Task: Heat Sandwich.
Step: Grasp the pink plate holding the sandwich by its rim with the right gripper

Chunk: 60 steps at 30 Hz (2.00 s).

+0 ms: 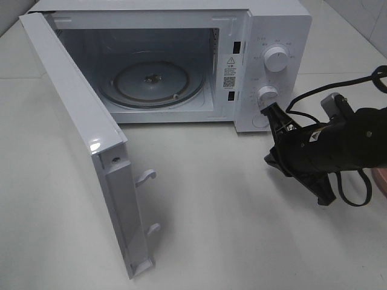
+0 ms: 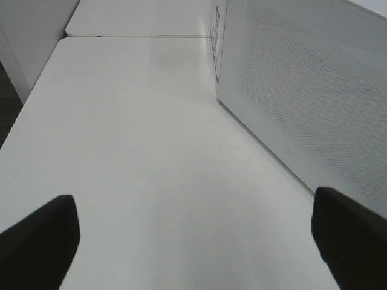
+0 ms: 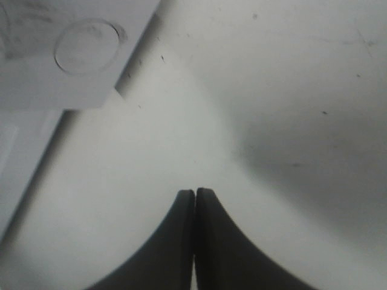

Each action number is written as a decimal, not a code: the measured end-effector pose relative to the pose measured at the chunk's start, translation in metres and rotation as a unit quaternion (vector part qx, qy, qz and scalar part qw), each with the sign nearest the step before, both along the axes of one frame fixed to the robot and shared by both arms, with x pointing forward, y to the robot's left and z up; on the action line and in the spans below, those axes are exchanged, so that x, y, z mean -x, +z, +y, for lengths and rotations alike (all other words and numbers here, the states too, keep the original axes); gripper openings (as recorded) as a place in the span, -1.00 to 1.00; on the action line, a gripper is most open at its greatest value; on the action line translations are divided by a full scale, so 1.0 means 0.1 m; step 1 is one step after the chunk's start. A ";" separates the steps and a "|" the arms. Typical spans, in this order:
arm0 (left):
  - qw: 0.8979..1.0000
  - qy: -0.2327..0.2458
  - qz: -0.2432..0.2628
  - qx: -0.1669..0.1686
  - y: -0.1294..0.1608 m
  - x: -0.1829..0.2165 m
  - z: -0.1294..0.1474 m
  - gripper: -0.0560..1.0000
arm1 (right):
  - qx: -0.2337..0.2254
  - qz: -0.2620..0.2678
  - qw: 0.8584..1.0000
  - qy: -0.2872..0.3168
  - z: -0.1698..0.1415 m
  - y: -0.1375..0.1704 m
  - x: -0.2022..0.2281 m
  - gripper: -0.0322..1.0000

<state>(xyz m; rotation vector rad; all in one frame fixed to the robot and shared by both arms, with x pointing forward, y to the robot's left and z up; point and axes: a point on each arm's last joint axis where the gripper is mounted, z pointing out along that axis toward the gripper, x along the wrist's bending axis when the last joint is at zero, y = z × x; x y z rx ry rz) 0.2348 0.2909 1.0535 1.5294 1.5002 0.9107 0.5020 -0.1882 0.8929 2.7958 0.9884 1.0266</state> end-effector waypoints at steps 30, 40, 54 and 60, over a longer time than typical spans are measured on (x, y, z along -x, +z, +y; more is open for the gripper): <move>1.000 0.000 0.000 0.000 0.00 0.00 0.00 0.95 | 0.279 0.103 0.791 0.534 -0.11 0.59 0.39 -0.68; 1.000 0.000 0.000 0.000 0.00 0.00 0.00 0.95 | 0.305 0.157 0.779 0.524 -0.36 0.72 0.29 -0.23; 1.000 0.000 0.000 0.000 0.00 0.00 0.00 0.95 | 0.324 0.177 0.800 0.473 -0.85 0.77 0.17 0.97; 1.000 0.000 0.000 0.000 0.00 0.00 0.00 0.95 | 0.329 0.179 0.811 0.450 -1.02 0.77 0.14 0.98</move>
